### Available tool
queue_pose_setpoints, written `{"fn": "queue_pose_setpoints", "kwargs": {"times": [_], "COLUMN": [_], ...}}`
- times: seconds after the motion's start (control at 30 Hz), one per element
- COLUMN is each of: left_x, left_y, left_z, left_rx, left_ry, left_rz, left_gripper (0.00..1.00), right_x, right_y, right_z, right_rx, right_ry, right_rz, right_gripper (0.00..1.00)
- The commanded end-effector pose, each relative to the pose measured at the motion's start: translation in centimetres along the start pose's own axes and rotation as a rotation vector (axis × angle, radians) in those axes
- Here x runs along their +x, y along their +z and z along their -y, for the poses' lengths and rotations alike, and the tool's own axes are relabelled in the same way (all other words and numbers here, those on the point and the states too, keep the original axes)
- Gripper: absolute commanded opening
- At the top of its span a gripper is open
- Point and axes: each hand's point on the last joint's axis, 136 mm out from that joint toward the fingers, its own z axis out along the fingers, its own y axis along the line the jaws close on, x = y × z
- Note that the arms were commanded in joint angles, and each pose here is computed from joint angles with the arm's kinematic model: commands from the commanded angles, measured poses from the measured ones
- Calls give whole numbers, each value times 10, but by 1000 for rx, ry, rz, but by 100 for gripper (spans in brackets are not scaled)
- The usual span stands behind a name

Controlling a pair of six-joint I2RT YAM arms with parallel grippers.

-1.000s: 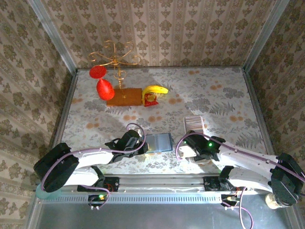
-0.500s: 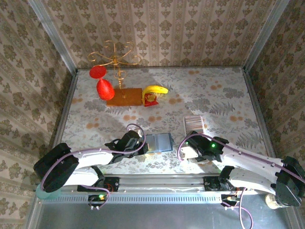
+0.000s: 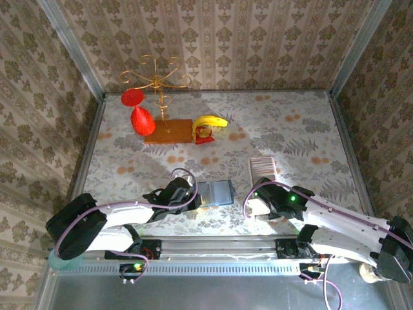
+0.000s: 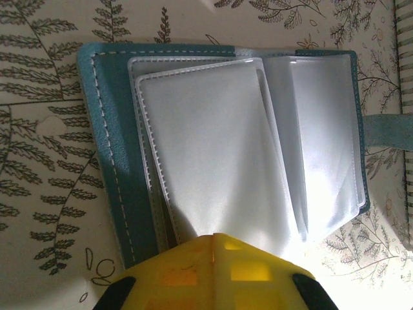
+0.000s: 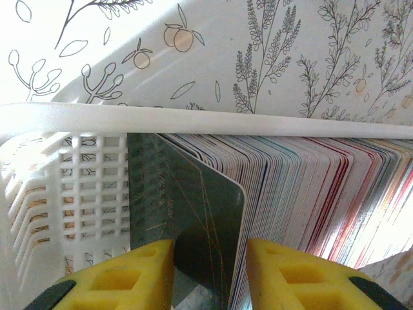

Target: Put the credit cards into the card holder

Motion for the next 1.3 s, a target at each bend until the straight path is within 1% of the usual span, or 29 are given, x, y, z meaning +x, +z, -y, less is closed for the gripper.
{"fn": "queue_pose_setpoints", "kwargs": {"times": [0.0,0.4,0.47,0.57,0.93,1.27], "left_x": [9,10,10,10,11,9], "left_y": [3,6,6,6,6,7], "left_z": [-9,-7,-6,-6,-4,-2], "left_rx": [-40,-42,-41,-40,-36,-34], "left_ry": [-4,-1,1,2,4,6], "left_rz": [-27,-30,-30,-30,-33,-31], "left_gripper": [0,0,0,0,0,0], "right_x": [0,0,0,0,-3,0], "right_y": [-4,-10,-12,-13,-22,-27], "right_z": [7,13,14,14,20,12], "right_rx": [34,60,60,60,82,68], "right_ry": [-8,0,0,4,42,43], "right_rz": [6,15,16,15,40,43], "right_gripper": [33,28,25,23,21,13]}}
